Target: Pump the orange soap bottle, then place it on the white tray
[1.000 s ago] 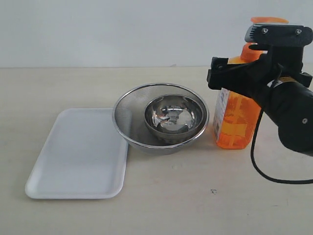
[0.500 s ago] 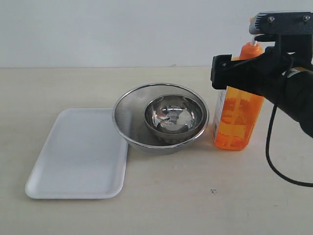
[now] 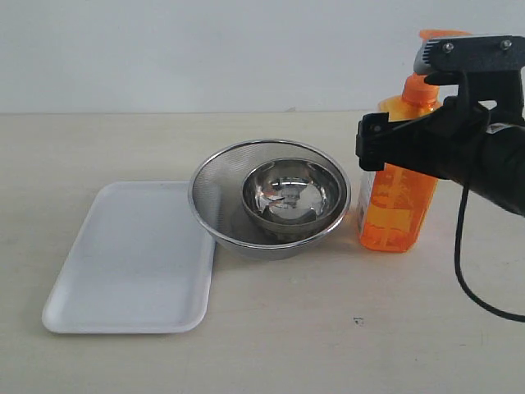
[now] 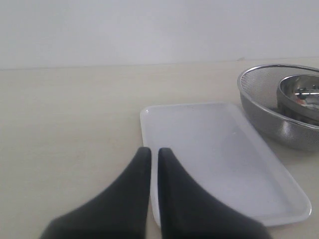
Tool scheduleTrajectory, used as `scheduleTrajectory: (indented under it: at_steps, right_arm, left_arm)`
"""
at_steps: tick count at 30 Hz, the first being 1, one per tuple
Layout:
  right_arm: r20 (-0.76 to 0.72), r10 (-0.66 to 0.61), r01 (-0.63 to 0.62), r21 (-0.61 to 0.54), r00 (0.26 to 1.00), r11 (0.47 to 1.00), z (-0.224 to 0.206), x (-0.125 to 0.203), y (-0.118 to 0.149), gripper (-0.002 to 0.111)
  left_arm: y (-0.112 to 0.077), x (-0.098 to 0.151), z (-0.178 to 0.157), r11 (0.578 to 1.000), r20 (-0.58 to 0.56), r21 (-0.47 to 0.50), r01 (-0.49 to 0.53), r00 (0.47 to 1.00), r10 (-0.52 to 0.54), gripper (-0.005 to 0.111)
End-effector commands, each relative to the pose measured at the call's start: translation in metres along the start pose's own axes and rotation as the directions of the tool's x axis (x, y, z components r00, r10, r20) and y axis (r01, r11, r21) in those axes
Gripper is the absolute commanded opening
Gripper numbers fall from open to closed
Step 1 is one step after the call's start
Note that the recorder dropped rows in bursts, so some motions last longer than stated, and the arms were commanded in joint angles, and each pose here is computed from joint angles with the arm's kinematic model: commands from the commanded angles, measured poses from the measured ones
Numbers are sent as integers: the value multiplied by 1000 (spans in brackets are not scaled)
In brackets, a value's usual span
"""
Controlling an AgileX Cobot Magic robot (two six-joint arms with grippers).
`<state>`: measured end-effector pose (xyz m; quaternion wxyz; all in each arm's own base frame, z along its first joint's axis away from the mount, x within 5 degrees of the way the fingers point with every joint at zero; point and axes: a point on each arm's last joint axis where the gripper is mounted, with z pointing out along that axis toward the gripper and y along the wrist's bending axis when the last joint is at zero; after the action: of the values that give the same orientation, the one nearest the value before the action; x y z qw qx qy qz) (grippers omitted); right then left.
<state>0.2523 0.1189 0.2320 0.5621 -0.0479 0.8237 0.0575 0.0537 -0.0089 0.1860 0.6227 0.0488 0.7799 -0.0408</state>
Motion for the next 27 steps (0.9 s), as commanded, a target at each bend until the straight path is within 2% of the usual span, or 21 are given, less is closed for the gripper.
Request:
scheduleTrajectory:
  at_steps: [1,11,17,19,22,24,27]
  right_arm:
    - [28,17,-17,-33,999,999,-14,-13,-1,105]
    - [-48,36,-36,9,998,999,-37,-18,-11,105]
    - [-32,55,-54,10,998,998,-54,-27,-16,105]
    - [-18,63,-63,0,998,998,-61,-31,-18,100]
    - [-1,74,-74,-6,997,997,-71,-36,-20,84]
    - [12,67,-67,-12,998,998,-77,-39,-22,64]
    - [43,10,-9,-11,999,1000,-86,-44,-25,27]
  left_arm:
    - [0,1,0,1000,1,-2,-4,1000,4,5]
    - [0,1,0,1000,1,-2,-4,1000,4,5]
    - [0,1,0,1000,1,-2,-4,1000,4,5]
    - [0,1,0,1000,1,-2,-4,1000,4,5]
    - [0,1,0,1000,1,-2,-4,1000,4,5]
    - [0,1,0,1000,1,-2,-4,1000,4,5]
    - [0,1,0,1000,1,-2,-4,1000,4,5]
